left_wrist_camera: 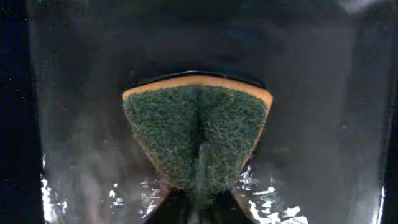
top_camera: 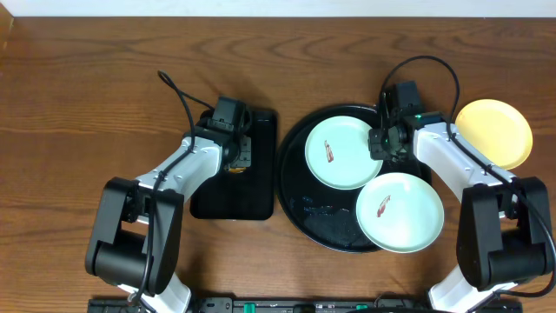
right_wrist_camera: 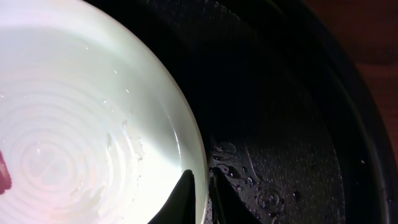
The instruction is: Clean dirty plates on tray and stack at the side
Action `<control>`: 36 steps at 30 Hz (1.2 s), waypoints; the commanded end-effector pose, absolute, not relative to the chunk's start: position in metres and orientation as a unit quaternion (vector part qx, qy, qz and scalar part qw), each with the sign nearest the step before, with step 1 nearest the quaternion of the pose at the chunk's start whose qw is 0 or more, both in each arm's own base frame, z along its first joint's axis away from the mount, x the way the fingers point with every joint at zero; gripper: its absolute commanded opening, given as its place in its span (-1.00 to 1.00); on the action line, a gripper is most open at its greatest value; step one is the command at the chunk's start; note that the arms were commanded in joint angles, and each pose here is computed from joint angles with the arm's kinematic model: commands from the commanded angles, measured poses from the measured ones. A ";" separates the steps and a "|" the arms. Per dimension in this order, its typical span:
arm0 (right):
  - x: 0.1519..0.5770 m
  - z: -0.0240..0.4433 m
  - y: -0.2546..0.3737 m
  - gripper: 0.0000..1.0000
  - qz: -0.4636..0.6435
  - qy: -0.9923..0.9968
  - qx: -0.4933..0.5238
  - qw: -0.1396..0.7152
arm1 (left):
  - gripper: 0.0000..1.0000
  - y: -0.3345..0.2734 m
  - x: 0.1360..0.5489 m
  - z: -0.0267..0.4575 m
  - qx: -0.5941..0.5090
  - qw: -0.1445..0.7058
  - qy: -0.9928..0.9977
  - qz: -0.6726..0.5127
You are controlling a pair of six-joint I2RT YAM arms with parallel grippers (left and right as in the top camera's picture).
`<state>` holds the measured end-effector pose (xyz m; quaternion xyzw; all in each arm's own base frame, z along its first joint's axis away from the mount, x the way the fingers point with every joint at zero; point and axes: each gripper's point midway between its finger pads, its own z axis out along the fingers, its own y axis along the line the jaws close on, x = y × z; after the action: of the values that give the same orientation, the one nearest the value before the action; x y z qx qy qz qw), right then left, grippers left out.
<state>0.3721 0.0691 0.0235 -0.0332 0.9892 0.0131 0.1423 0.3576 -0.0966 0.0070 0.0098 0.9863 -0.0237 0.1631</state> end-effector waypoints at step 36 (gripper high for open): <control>0.378 0.019 0.058 -0.12 -0.012 0.988 -0.028 0.153 | -0.85 -0.120 0.356 0.093 0.000 0.236 0.966 -0.107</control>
<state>0.3804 0.0633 0.0260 -0.0295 0.9866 -0.0047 0.1603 0.3515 -0.1129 0.0860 -0.0018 0.9689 -0.0958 0.2280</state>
